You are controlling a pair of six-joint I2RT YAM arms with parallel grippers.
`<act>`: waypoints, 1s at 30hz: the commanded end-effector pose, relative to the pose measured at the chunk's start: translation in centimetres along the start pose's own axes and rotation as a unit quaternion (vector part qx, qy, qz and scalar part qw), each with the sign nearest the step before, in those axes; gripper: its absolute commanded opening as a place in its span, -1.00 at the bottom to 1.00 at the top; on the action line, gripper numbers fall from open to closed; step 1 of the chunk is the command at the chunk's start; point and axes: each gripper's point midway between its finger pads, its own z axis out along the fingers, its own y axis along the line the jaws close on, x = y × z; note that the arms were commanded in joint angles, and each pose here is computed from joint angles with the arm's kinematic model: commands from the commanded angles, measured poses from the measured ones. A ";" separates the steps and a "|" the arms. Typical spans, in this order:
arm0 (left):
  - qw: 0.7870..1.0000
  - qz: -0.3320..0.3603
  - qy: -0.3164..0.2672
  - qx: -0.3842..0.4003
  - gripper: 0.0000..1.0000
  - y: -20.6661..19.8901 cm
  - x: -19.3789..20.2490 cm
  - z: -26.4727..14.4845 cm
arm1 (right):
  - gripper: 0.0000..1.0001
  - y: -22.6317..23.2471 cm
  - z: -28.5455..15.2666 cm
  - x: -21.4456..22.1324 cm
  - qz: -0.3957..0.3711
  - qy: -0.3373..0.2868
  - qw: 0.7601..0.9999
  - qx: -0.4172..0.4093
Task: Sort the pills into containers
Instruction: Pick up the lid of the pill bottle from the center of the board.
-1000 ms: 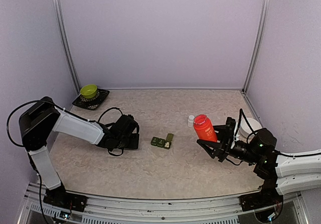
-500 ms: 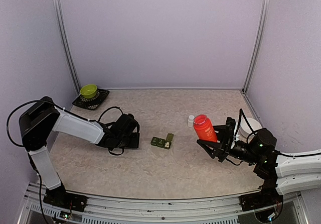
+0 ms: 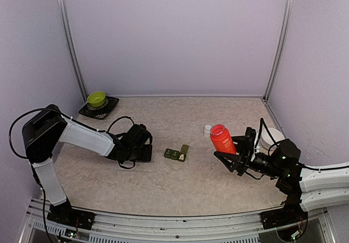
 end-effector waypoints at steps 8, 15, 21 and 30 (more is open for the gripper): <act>1.000 0.000 -0.011 0.002 0.21 -0.6 -1.0 0.2 | -1.00 -0.5 0.0 -1.2 -0.001 -0.019 1.000 0.009; 1.000 0.000 -0.011 0.003 0.03 -0.6 -1.2 0.2 | -1.00 -0.5 0.0 -1.3 -0.001 -0.019 1.000 0.009; 1.000 0.000 -0.018 0.011 -0.05 -1.0 -1.8 -0.4 | -1.00 -0.3 0.1 -1.1 -0.002 -0.015 1.000 0.003; 0.991 0.001 -0.064 0.117 -0.06 -5.4 -6.3 -7.4 | -1.00 0.7 0.3 -0.4 -0.001 0.008 1.000 -0.028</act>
